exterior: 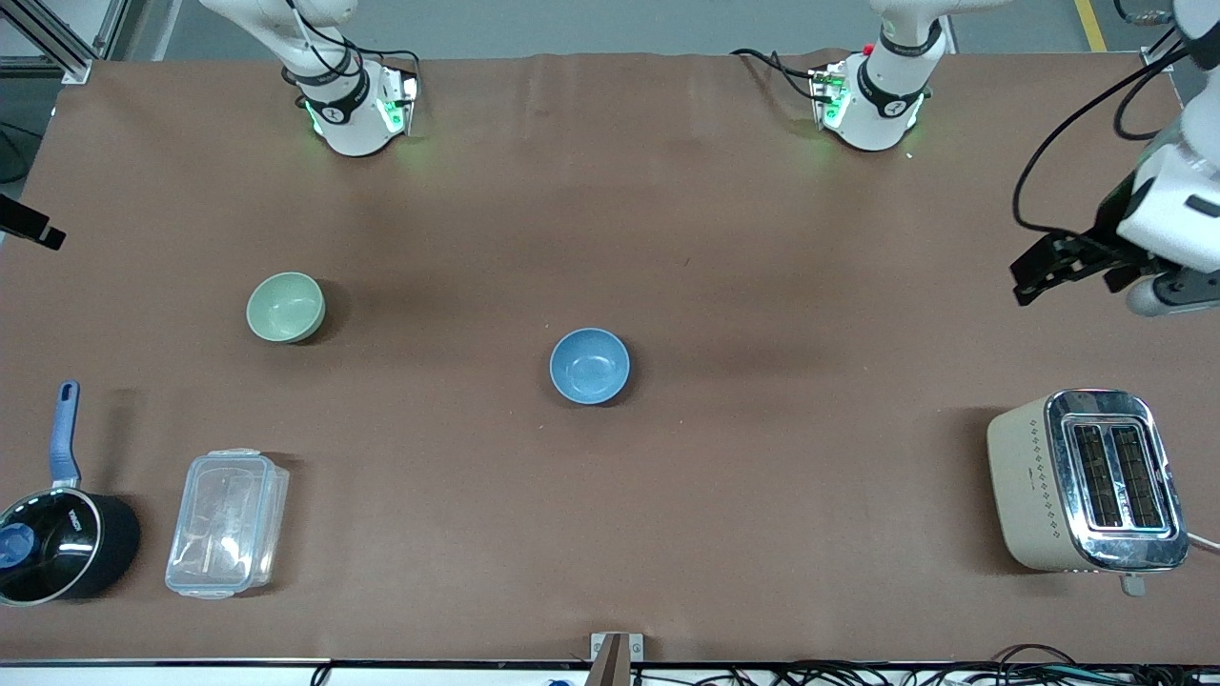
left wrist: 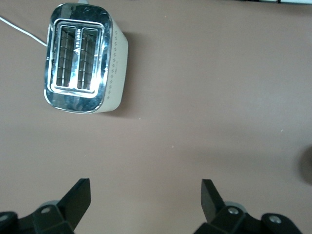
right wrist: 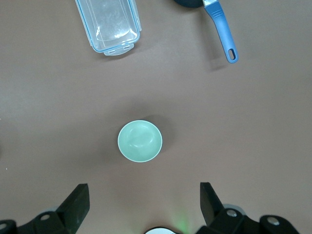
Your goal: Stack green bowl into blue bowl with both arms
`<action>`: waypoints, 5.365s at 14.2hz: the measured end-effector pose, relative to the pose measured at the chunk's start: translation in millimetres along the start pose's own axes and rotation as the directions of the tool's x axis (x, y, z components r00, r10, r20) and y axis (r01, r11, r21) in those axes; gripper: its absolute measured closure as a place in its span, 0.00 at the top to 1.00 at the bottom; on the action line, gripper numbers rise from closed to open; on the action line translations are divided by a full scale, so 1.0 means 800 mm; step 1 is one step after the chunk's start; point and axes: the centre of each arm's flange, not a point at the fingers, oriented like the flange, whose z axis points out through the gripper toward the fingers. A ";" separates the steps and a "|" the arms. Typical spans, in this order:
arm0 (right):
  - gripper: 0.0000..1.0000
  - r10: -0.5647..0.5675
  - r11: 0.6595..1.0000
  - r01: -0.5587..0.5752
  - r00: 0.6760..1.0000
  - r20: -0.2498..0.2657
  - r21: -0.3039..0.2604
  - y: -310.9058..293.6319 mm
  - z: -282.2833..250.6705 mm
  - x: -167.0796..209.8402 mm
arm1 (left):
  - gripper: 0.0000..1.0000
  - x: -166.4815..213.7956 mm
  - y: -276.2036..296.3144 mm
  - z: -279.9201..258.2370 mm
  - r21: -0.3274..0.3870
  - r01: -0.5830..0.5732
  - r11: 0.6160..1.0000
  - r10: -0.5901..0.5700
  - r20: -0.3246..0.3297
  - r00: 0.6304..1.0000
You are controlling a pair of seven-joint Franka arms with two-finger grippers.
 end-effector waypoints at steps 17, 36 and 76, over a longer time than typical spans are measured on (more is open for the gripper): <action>1.00 0.005 1.000 -0.005 1.000 -0.017 0.002 0.003 -0.010 -0.001 | 1.00 -0.049 -0.056 -0.002 -0.035 -0.082 0.996 0.084 0.072 0.994; 1.00 -0.124 0.992 0.124 0.992 -0.026 0.010 -0.015 0.296 0.040 | 1.00 -0.019 -0.037 0.041 -0.041 -0.103 0.994 0.106 0.070 0.992; 0.05 0.034 0.924 -0.054 0.998 0.059 0.378 -0.380 0.362 -0.083 | 1.00 -0.003 -0.057 0.064 -0.041 -0.072 0.997 0.074 0.071 0.995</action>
